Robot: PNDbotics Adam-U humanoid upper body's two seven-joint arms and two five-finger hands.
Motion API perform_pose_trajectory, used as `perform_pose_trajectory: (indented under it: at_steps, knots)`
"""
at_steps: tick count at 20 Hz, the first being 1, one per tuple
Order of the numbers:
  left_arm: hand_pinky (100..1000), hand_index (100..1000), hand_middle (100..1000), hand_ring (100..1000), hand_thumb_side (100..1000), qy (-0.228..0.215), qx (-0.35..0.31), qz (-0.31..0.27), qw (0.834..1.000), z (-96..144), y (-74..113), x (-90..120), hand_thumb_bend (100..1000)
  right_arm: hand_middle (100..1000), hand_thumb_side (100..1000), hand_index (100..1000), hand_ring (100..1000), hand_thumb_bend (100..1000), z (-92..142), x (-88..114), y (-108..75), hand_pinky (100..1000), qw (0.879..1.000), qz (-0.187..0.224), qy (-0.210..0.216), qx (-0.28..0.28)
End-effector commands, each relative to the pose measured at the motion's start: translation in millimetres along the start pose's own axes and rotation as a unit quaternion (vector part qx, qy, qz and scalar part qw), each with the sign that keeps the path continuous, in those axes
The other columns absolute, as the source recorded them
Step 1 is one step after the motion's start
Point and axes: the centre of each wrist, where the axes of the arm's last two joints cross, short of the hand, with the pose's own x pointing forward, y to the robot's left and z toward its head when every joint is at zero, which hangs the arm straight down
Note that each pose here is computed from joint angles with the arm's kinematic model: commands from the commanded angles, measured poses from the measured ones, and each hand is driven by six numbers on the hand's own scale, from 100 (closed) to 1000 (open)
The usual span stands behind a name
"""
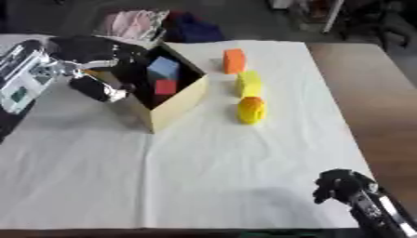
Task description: Pick up objects on the table and place them in the box.
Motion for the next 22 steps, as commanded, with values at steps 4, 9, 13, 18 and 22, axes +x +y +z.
perform_pose_trajectory:
  at_steps: [4,9,13,18,22]
  knots:
    - [887,1000,954,908,354,0.147,0.037,0.035,0.988,39.3,3.1,-52.2,100,596,744,705,571,100,1.2,5.2,-6.6,538,1.000,0.013,-0.002,-0.001]
    - [870,988,918,877,267,0.259,0.044,0.076,0.962,59.4,-26.4,-88.6,100,596,751,705,571,100,0.2,5.9,-6.4,538,1.000,0.013,-0.005,0.000]
    - [861,983,908,867,282,0.317,0.044,0.090,0.943,66.9,-52.0,-103.1,100,596,756,705,571,100,-2.9,7.6,-6.6,538,1.000,0.014,-0.011,0.002]
    - [844,979,897,850,341,0.334,0.035,0.102,0.936,65.9,-75.5,-105.1,100,596,765,705,571,100,-5.2,8.2,-6.7,539,1.000,0.015,-0.016,0.006]
    - [835,973,887,840,373,0.341,0.030,0.107,0.933,65.1,-85.8,-104.6,100,597,768,705,572,100,-6.9,8.6,-6.4,539,1.000,0.014,-0.019,0.009]
